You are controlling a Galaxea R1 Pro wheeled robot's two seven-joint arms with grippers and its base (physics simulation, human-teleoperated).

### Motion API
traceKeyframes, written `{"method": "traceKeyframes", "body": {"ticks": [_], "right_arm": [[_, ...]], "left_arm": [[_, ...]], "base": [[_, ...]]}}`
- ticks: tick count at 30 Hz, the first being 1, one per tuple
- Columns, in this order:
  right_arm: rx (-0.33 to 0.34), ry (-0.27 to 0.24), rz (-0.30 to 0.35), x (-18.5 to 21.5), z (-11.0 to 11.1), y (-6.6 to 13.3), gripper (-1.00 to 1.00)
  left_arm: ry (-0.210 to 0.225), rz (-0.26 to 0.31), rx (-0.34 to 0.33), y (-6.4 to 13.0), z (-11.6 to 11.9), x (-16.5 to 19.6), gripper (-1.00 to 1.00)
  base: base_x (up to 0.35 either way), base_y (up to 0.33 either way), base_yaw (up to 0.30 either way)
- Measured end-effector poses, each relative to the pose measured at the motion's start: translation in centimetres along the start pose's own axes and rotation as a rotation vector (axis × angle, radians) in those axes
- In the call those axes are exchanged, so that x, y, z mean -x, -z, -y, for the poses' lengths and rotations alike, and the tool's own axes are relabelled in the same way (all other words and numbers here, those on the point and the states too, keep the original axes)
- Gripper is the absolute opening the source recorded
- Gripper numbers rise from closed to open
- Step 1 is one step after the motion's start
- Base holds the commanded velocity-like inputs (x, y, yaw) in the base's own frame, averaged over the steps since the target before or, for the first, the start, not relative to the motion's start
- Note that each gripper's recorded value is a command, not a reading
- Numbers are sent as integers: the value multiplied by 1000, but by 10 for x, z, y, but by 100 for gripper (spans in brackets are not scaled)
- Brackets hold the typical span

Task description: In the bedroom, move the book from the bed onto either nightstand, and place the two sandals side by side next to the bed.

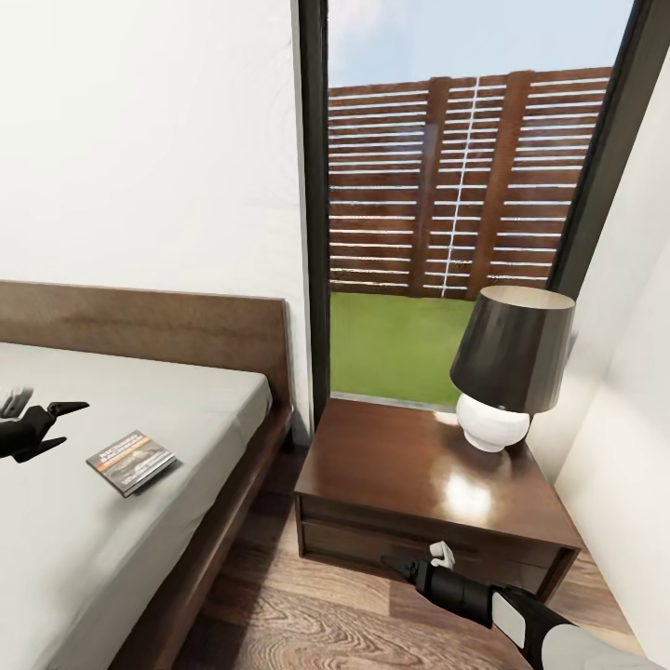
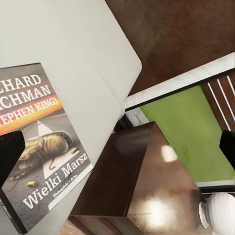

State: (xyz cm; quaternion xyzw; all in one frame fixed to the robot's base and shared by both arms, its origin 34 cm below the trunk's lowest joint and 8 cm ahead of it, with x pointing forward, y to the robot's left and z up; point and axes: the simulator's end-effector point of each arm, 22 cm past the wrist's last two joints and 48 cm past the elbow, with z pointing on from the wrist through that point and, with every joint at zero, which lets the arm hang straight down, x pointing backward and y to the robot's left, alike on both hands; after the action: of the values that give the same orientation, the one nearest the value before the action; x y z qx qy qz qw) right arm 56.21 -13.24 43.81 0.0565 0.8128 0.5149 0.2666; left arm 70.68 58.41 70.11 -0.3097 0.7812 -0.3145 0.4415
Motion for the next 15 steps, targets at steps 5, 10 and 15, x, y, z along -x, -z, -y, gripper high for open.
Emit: {"method": "traceKeyframes", "body": {"ticks": [5,10,15], "right_arm": [[0,-1,0,-5,7,-2,100],[0,-1,0,-12,16,-4,100],[0,-1,1,-18,26,-6,100]], "left_arm": [[-1,-2,0,-2,-7,-6,100],[-1,-1,-1,-4,-16,-13,100],[0,-1,-1,-6,-25,-19,100]], "base": [[0,0,0],[0,0,0],[0,0,0]]}}
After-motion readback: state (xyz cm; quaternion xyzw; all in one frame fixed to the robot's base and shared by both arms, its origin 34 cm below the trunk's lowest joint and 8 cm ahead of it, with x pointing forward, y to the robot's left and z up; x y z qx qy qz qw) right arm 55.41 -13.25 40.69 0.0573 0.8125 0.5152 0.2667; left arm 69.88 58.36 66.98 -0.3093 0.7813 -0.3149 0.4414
